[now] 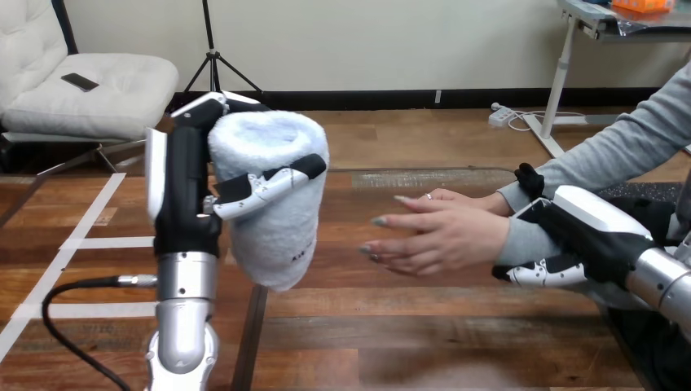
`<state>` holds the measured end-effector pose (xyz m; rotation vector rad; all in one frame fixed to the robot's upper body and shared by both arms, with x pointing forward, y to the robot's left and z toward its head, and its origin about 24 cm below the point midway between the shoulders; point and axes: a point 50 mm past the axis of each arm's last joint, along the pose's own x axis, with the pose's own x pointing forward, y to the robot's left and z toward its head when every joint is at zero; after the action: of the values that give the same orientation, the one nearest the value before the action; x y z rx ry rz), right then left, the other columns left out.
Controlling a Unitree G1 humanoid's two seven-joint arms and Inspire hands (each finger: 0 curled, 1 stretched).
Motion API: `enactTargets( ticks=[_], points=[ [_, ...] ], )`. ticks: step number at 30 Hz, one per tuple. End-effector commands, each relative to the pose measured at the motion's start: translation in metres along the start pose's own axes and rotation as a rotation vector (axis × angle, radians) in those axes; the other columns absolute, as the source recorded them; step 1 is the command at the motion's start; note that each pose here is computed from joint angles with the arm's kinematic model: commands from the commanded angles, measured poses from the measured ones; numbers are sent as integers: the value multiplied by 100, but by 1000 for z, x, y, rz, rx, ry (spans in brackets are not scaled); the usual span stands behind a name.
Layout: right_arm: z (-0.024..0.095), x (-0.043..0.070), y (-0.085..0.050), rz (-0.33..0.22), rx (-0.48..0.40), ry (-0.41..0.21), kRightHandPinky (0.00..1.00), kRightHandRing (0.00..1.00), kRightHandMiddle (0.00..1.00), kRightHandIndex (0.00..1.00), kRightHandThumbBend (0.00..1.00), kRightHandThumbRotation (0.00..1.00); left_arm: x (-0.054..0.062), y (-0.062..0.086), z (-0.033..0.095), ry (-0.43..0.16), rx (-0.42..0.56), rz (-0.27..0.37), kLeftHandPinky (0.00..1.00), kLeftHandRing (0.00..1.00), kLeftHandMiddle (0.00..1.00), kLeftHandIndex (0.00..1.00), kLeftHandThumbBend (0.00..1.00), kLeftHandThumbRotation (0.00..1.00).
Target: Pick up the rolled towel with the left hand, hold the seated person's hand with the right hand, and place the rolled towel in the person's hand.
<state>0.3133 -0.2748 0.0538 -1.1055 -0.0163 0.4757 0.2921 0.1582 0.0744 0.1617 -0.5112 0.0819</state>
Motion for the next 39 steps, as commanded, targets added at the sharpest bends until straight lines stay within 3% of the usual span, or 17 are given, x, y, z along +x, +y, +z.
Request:
enactTargets(
  ticks=[1,17,39],
  points=[
    [31,24,-29,-111,-10,-126,15,19,26,34,45,36,28,-10,20,-120,-43,-2,30,36,40,38,80,0],
    [36,30,-27,-114,-7,-139,14,18,24,27,47,39,30,-25,16,-80,-64,-14,31,37,41,39,80,0],
    [44,36,-26,-114,5,-165,13,17,23,25,45,43,30,-45,14,-50,-118,-30,32,38,41,39,82,0]
  ],
)
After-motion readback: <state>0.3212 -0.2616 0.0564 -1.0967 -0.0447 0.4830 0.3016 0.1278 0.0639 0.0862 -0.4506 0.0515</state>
